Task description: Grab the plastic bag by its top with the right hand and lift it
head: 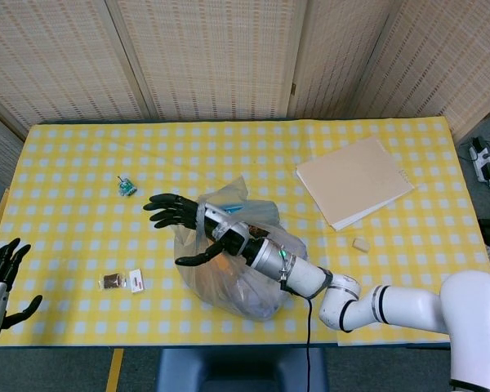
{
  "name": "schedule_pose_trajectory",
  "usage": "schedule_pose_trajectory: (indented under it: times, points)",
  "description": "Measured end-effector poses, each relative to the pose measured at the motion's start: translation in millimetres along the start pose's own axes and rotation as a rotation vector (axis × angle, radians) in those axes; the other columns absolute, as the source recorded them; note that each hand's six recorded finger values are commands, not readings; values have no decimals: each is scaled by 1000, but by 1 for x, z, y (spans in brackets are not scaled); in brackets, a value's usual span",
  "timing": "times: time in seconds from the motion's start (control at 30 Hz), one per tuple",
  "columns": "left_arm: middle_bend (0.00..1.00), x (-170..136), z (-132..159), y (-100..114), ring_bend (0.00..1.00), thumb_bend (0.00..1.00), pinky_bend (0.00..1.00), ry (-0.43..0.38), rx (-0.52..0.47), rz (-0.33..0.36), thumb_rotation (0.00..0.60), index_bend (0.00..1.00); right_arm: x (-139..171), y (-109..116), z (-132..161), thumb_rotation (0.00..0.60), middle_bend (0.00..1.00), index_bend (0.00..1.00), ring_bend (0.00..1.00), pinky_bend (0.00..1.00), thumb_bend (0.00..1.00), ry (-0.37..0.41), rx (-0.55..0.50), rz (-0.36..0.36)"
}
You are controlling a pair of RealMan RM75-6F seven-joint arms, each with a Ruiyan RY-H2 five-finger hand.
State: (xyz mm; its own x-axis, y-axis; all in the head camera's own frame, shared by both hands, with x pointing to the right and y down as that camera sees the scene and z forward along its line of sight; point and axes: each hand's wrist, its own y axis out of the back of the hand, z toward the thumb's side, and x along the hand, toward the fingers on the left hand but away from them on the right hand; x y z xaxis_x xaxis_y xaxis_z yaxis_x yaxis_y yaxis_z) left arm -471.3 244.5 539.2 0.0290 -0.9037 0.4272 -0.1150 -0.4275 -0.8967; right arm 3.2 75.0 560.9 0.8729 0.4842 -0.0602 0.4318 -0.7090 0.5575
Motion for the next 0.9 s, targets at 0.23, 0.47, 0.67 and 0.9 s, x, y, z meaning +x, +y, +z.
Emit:
schedule_pose_trajectory:
  times: [0.23, 0.47, 0.67, 0.9]
  points:
    - [0, 0, 1, 0, 0, 311, 0, -7, -1, -2, 600, 0, -1, 5, 18, 600, 763, 778, 668, 761, 314, 70, -154, -88]
    - [0, 0, 2, -1, 0, 310, 0, -9, -2, -6, 600, 0, 6, 7, 25, 600, 799, 779, 690, 828, 365, 85, -282, -177]
    - [0, 0, 2, -2, 0, 311, 0, -12, 0, -9, 600, 0, -1, -6, 55, 600, 801, 779, 693, 832, 368, 110, -337, -163]
    - [0, 1, 1, -4, 0, 311, 0, -2, 2, -18, 600, 0, -12, -51, 146, 600, 801, 779, 693, 832, 368, 274, -277, -46]
